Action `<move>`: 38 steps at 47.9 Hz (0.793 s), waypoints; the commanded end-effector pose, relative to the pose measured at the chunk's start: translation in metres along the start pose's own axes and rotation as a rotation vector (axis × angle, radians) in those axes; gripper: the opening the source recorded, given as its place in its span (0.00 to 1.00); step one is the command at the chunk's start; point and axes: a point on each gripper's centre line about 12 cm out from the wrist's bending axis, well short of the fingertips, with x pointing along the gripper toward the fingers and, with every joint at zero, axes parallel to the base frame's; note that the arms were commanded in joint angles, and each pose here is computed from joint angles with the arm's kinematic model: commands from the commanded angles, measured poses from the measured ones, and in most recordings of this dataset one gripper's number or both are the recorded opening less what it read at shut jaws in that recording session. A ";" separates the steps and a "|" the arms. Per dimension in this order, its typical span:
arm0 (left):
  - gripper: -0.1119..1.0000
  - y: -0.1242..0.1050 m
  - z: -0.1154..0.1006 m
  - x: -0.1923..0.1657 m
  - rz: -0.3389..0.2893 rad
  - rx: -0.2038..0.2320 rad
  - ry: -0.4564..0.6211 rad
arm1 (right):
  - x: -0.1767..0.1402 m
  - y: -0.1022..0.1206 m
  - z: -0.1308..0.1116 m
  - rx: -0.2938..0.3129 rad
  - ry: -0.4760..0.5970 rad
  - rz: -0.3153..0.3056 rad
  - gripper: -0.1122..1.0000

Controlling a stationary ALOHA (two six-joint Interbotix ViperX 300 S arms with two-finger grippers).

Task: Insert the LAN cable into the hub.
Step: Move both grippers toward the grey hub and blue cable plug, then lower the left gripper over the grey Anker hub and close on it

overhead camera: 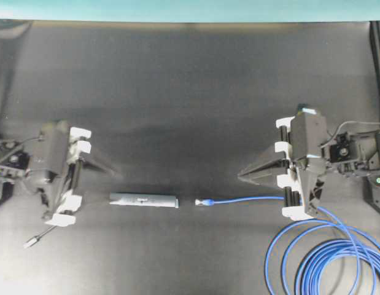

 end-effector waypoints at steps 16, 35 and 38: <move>0.72 -0.003 -0.048 -0.014 -0.038 -0.125 -0.041 | -0.004 0.001 0.010 0.028 -0.158 0.018 0.10; 0.72 -0.003 -0.086 0.033 -0.040 -0.152 0.042 | -0.006 0.000 0.010 0.099 -0.173 0.023 0.10; 0.72 -0.003 -0.095 0.039 -0.036 -0.153 0.071 | -0.006 0.000 0.010 0.099 -0.175 0.023 0.10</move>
